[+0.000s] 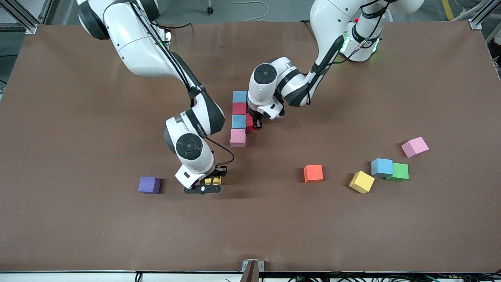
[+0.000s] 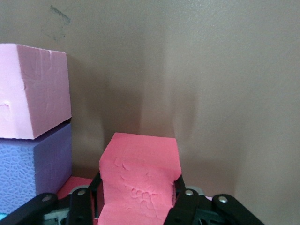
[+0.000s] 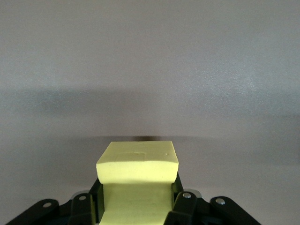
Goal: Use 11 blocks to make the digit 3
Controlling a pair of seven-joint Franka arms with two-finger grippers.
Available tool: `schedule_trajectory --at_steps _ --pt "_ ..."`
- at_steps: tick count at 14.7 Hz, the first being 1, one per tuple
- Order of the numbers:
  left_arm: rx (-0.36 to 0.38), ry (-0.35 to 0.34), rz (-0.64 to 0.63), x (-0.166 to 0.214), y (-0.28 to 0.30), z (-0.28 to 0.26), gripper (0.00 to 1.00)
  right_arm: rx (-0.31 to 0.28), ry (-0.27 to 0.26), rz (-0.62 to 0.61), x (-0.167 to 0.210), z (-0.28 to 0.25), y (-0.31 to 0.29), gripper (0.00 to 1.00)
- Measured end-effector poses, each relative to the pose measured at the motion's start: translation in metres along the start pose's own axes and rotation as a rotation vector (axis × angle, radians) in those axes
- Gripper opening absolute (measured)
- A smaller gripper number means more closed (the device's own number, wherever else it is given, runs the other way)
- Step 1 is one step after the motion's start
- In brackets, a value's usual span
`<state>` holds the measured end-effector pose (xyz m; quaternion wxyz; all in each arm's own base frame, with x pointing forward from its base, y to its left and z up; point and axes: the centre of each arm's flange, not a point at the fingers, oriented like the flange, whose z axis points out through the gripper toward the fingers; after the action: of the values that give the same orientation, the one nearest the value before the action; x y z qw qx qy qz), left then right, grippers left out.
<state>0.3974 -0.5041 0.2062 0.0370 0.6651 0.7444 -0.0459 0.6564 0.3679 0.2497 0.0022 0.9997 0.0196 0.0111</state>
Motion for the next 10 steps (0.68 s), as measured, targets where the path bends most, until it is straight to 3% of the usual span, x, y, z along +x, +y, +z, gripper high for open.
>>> schedule_trajectory --at_steps 4,9,10 --pt "0.0 0.0 0.0 -0.0003 0.0003 0.0007 0.61 0.0 0.0 0.0 0.0 0.0 0.0 0.56" --pt "-0.003 -0.004 -0.002 -0.0021 0.0028 -0.0002 1.0 0.0 0.0 0.0 -0.0001 0.0 0.0 0.56" --pt "-0.004 -0.007 -0.002 -0.0031 0.0035 -0.0014 1.0 0.0 0.0 0.0 0.0 0.0 0.0 0.56"
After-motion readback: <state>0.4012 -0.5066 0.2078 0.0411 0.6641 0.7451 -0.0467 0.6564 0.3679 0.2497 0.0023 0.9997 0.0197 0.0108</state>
